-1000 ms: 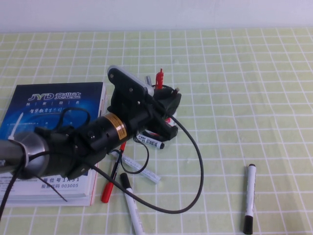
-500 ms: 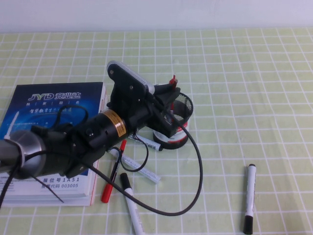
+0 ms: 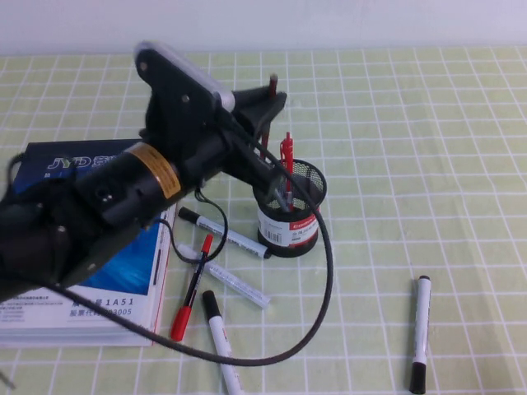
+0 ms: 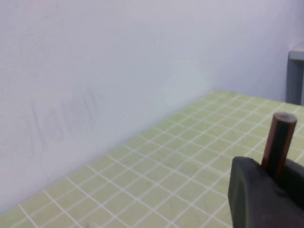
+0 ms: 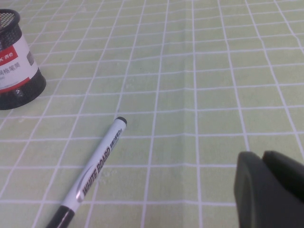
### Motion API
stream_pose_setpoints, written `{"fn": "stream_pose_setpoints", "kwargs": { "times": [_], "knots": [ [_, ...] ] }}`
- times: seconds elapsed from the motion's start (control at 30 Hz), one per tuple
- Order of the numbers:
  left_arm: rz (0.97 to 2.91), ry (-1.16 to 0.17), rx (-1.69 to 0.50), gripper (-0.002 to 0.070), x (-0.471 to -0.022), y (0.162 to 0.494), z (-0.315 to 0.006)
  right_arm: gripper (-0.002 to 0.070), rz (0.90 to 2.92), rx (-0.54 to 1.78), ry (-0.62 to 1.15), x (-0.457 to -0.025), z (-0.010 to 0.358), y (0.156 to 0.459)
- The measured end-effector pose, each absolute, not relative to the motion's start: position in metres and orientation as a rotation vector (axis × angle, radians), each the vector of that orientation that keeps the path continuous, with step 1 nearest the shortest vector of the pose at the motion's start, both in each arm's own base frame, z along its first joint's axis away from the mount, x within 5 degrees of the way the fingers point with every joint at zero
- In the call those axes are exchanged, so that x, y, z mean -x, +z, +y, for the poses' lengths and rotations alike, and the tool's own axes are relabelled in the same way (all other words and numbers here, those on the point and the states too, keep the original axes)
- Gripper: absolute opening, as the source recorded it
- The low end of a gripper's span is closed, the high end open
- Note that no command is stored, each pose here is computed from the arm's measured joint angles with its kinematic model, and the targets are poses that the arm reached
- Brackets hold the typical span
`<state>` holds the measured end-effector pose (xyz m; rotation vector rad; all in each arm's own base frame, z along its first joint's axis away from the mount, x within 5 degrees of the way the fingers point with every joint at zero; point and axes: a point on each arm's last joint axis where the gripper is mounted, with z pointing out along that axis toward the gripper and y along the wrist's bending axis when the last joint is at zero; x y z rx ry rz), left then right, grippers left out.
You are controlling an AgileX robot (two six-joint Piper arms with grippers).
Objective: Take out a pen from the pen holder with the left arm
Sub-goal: Pick up the pen from the pen holder, then place the pen on the table
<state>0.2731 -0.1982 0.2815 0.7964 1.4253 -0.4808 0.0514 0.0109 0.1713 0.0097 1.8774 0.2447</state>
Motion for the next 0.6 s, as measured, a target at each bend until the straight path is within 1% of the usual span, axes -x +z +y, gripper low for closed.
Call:
{"fn": "stream_pose_setpoints", "kwargs": {
  "times": [0.13,0.3,0.43,0.6],
  "knots": [
    [1.386,-0.469,-0.773,0.0024,-0.260,0.309,-0.189,-0.0015,1.877,-0.010,0.245,-0.051,0.011,0.171],
    [1.423,-0.541,-0.771,0.0024,-0.239,0.329,-0.182,-0.0015,1.877,-0.010,0.245,-0.051,0.011,0.171],
    [1.454,-0.567,-0.822,0.0024,-0.222,0.334,-0.189,-0.0015,1.877,-0.010,0.245,-0.051,0.011,0.171],
    [1.508,-0.584,-0.909,0.0024,-0.200,0.327,-0.209,-0.0015,1.877,-0.010,0.245,-0.051,0.011,0.171]
  ]
}}
